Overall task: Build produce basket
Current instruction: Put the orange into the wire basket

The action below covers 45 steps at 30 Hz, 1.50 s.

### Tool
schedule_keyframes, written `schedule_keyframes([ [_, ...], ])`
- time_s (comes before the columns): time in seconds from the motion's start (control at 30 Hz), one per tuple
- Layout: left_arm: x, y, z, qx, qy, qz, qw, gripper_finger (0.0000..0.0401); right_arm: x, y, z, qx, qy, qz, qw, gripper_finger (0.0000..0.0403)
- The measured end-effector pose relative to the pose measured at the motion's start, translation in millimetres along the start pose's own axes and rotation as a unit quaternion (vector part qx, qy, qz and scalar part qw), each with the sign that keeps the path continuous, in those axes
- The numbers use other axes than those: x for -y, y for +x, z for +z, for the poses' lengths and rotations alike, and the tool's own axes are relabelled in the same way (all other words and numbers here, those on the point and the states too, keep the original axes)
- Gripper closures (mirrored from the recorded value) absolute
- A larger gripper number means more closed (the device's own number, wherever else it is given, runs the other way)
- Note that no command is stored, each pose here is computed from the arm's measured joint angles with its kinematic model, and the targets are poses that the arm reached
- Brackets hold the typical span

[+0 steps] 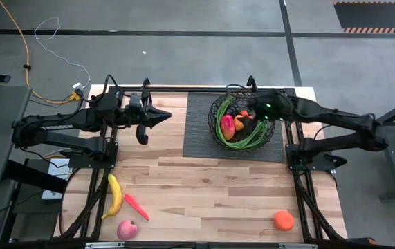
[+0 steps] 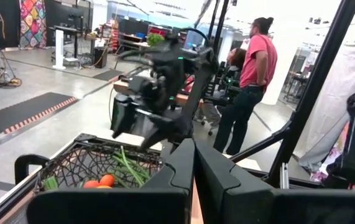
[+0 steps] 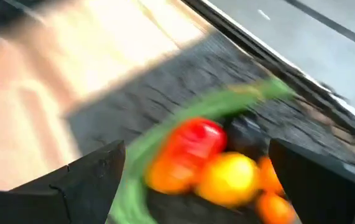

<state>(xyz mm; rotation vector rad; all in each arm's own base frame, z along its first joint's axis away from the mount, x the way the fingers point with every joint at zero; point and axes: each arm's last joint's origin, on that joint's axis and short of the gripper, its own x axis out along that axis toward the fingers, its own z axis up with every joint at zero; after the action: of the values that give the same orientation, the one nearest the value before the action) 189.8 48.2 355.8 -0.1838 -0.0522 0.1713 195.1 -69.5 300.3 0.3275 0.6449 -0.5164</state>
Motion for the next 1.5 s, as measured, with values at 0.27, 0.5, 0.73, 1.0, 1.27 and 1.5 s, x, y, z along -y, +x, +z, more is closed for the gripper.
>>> schedule_keyframes([
  [0.27,1,-7,5,0.013,-0.007,-0.003,1.000,0.0401,-30,-2,-16,0.204,0.060,0.173,0.962,0.0016],
  [0.5,2,-8,5,0.015,-0.006,-0.003,1.000,0.0401,-50,-4,-7,0.307,-0.035,0.215,0.926,0.0016],
  [0.73,1,-6,-14,0.013,-0.009,-0.011,1.000,0.0401,-60,-14,9,0.315,-0.094,0.213,0.920,0.0016],
  [1.0,0,-7,-26,0.022,0.014,-0.015,1.000,0.0401,-61,-13,8,0.303,-0.104,0.213,0.923,0.0016],
  [1.27,0,-7,-26,0.021,0.037,-0.014,0.999,0.0401,-61,-13,8,0.307,-0.124,0.207,0.920,0.0016],
  [1.5,0,-7,-26,0.021,0.037,-0.014,0.999,0.0401,-61,-13,8,0.309,-0.134,0.204,0.919,0.0016],
])
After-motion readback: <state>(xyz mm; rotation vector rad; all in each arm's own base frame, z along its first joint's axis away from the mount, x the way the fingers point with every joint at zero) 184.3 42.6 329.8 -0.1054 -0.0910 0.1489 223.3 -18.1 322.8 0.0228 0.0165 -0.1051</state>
